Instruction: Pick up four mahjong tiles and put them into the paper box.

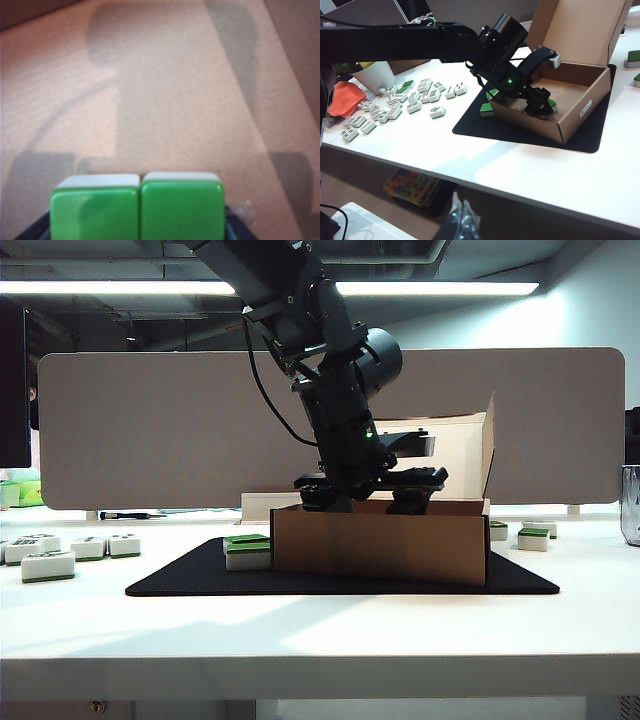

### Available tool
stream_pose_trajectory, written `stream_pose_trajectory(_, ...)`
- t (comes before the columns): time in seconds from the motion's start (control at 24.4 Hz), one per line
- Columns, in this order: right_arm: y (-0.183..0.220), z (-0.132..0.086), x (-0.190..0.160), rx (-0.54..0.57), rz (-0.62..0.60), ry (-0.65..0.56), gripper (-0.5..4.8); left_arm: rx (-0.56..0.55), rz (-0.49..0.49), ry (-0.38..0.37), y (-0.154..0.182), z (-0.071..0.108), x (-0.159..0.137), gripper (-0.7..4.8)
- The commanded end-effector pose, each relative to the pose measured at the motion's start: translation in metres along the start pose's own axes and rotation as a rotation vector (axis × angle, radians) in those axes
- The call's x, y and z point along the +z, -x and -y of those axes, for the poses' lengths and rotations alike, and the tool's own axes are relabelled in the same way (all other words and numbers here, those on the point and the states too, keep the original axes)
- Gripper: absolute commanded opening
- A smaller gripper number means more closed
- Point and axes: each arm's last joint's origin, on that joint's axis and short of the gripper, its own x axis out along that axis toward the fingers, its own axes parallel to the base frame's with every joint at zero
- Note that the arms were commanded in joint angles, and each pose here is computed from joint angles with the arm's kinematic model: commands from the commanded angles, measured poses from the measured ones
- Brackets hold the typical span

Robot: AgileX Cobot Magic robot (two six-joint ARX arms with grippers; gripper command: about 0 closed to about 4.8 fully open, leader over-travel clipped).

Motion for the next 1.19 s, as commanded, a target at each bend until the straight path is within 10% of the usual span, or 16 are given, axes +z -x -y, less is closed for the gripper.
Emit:
stream_pose_trajectory(0.04,0.003,-0.002,-0.001,0.004,0.02,0.014,-0.01,-0.003,0.01,-0.003,0.001,0.001,0.002,3.76)
stream_pose_trajectory(0.61,0.002,-0.002,-0.001,0.004,0.02,0.014,-0.01,0.024,0.111,-0.051,0.091,-0.002,0.024,4.48)
stream_pose_trajectory(0.94,0.002,-0.001,-0.001,0.002,0.013,0.009,-0.01,0.075,-0.144,-0.252,0.158,-0.066,0.005,4.43)
stream_pose_trajectory(1.19,0.002,-0.001,-0.001,-0.005,0.015,0.009,-0.01,0.066,-0.255,-0.209,0.144,-0.105,-0.02,4.43)
